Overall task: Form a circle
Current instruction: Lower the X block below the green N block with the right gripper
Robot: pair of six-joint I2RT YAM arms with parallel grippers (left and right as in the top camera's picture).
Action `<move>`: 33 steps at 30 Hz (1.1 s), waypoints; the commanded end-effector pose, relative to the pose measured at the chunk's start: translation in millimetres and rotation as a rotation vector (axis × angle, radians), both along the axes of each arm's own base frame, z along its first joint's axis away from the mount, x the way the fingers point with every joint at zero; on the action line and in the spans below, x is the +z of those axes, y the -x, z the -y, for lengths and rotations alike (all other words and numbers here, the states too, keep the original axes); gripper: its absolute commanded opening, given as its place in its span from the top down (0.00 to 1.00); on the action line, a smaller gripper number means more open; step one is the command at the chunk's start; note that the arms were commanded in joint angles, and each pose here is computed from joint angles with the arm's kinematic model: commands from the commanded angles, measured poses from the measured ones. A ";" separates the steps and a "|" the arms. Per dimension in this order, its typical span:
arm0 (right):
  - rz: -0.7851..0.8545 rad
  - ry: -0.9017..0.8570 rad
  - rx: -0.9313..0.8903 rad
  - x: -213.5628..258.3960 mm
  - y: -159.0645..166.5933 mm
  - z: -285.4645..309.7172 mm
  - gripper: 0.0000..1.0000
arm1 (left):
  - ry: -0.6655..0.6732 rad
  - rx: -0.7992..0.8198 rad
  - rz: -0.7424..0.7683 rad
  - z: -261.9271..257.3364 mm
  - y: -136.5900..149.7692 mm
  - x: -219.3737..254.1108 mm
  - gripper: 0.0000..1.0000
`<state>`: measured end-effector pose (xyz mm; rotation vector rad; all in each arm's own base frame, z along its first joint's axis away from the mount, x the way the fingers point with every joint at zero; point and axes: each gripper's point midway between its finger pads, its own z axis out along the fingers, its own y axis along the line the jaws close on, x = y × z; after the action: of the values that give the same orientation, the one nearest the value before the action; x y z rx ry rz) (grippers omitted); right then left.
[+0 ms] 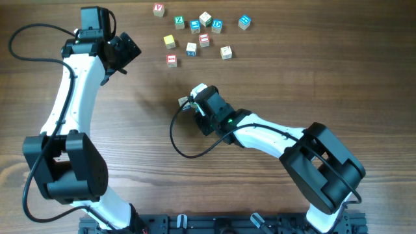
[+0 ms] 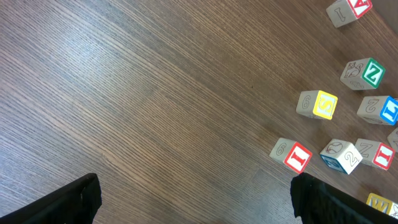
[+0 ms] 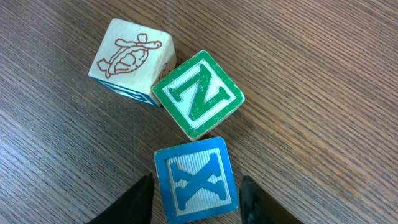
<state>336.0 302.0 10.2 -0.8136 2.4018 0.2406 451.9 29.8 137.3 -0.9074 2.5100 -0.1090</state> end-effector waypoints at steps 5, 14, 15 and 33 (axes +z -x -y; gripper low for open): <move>-0.023 0.006 0.006 -6.8 2.2 1.2 0.64 | -0.016 -0.007 0.015 -2.3 -2.3 6.2 0.00; -0.064 -0.051 -0.078 -0.4 4.2 1.0 0.65 | -0.016 -0.007 0.015 -2.3 -2.3 6.2 0.00; -0.064 -0.059 -0.086 1.9 3.9 0.5 0.65 | -0.017 -0.007 0.015 -2.4 -2.3 6.2 0.00; -0.140 -0.113 -0.158 2.6 13.0 -1.0 0.57 | -0.016 -0.007 0.015 -2.3 -2.3 6.2 0.00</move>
<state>322.5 297.4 4.5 -0.5852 2.5524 0.3298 452.0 29.8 137.3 -0.9073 2.5097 -0.1091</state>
